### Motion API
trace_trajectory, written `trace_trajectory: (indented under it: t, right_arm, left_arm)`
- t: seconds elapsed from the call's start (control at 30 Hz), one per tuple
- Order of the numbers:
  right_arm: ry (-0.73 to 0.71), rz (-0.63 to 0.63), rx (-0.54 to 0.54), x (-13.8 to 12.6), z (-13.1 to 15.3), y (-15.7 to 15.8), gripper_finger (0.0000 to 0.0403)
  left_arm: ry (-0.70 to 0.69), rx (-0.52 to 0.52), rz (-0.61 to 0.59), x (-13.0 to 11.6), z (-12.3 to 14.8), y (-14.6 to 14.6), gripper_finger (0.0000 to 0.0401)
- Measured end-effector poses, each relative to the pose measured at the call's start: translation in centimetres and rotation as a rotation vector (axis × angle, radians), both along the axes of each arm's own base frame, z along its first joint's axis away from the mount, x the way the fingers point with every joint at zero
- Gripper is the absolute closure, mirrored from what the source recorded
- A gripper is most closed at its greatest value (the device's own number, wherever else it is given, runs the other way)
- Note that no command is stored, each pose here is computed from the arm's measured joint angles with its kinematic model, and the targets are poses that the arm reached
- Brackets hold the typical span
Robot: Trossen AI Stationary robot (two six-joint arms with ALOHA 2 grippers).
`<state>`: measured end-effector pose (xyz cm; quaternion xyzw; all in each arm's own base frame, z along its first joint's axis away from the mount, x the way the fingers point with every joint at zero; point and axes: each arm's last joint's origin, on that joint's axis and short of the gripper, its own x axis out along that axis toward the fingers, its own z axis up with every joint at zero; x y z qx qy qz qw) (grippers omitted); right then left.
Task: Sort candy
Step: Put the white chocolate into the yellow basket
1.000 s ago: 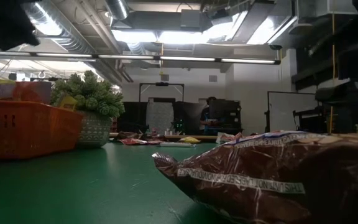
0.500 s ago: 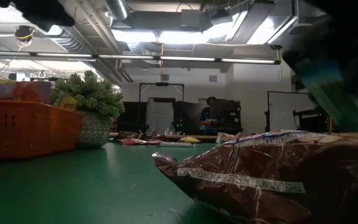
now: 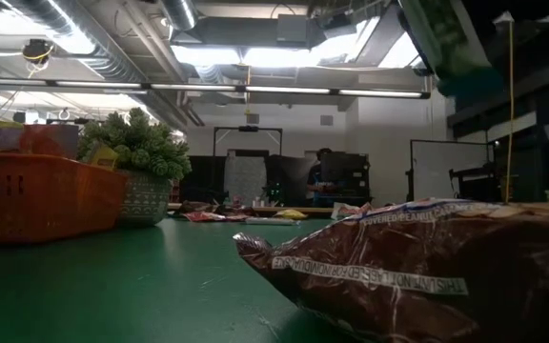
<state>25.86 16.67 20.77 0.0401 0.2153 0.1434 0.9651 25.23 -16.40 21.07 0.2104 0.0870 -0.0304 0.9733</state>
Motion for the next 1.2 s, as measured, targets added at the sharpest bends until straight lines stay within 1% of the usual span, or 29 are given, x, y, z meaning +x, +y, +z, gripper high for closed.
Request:
trace_trajectory:
  t: [0.1, 0.27, 0.4, 0.57, 0.67, 0.87, 1.2]
  right_arm:
    - [-0.021, -0.001, 0.015, 0.1, 0.2, 0.1, 0.0272]
    - [-0.042, -0.001, 0.03, 0.2, 0.5, 0.1, 0.0272]
    - [-0.041, -0.002, 0.029, 0.2, 0.5, 0.1, 0.0272]
    - [-0.04, -0.002, 0.028, 0.2, 0.5, 0.1, 0.0272]
    - [-0.04, -0.002, 0.028, 0.2, 0.5, 0.1, 0.0272]
    - [-0.04, -0.002, 0.028, 0.2, 0.5, 0.1, 0.0272]
    - [-0.052, -0.017, 0.029, 0.2, 0.6, 0.1, 0.0272]
  left_arm:
    - [-0.059, -0.006, -0.041, 1.2, -0.5, 0.1, 0.027]
    - [-0.139, -0.067, -0.11, 3.5, -0.9, 0.5, 0.027]
    - [-0.146, -0.078, -0.165, 5.5, -0.8, 0.7, 0.027]
    - [-0.167, -0.09, -0.183, 8.0, -0.4, 1.0, 0.027]
    - [-0.172, -0.095, -0.212, 9.0, -0.3, 1.0, 0.027]
    - [-0.17, -0.1, -0.259, 9.8, -0.1, 1.0, 0.027]
    - [-0.133, -0.088, -0.249, 10.0, -0.4, 1.3, 0.027]
